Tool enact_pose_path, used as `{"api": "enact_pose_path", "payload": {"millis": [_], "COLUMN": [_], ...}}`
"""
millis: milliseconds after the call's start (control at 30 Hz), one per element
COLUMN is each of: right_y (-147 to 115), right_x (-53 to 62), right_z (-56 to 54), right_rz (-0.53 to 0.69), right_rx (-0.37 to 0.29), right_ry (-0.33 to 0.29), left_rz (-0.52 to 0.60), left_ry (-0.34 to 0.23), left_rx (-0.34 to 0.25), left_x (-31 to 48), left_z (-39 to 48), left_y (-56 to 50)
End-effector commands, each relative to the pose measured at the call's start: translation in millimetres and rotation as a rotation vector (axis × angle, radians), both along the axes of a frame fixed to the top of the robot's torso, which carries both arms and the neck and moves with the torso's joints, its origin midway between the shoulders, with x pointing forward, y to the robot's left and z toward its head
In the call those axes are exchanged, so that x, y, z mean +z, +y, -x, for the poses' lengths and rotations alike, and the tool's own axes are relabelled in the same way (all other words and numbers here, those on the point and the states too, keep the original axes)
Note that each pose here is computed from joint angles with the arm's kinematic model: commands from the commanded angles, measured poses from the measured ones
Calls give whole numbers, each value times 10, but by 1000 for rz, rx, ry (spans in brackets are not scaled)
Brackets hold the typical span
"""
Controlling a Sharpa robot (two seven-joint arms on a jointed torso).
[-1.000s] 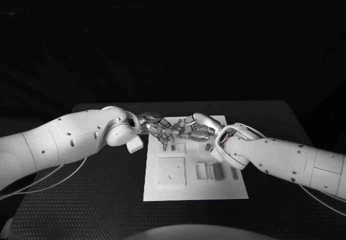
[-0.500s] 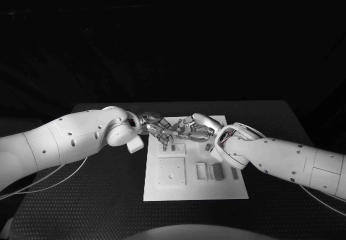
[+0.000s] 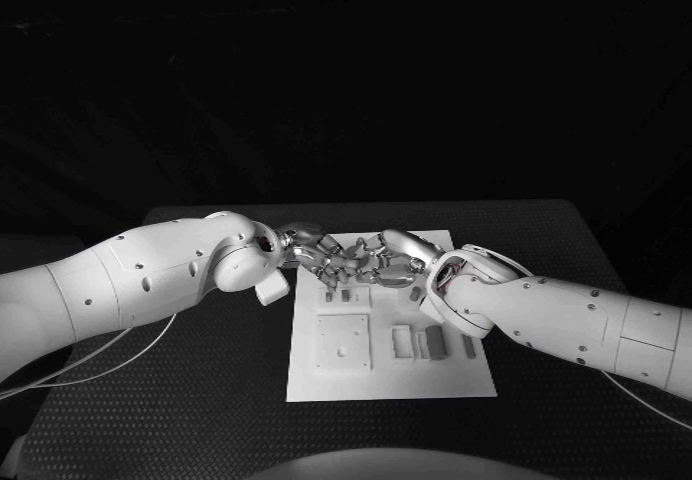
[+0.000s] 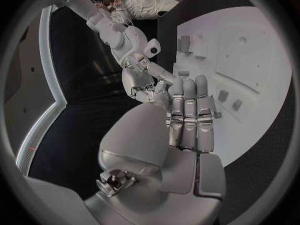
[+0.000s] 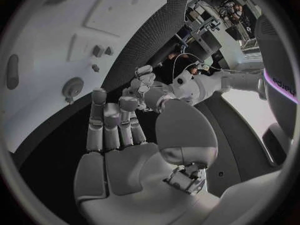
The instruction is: Assemble the parts on the task board
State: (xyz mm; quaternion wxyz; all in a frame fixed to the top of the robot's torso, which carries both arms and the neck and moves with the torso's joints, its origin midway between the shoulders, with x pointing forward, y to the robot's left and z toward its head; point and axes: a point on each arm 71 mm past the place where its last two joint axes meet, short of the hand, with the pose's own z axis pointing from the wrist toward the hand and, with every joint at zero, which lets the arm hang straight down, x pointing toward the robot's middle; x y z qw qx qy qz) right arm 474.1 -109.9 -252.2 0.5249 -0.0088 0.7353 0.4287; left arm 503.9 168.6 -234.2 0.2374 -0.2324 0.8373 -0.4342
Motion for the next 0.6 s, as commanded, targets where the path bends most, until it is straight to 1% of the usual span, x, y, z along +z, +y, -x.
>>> {"api": "enact_pose_path", "payload": {"millis": [33, 200, 600], "right_y": [64, 80, 50], "right_x": [20, 32, 40], "right_z": [28, 32, 14], "right_rz": [13, 0, -1], "right_rx": [30, 30, 5], "right_ry": [-36, -45, -65], "left_rz": [32, 29, 24], "left_ry": [-1, 4, 5], "left_rx": [-1, -5, 4], "left_x": [24, 20, 14], "left_z": [6, 11, 4], "left_y": [-50, -56, -19]}}
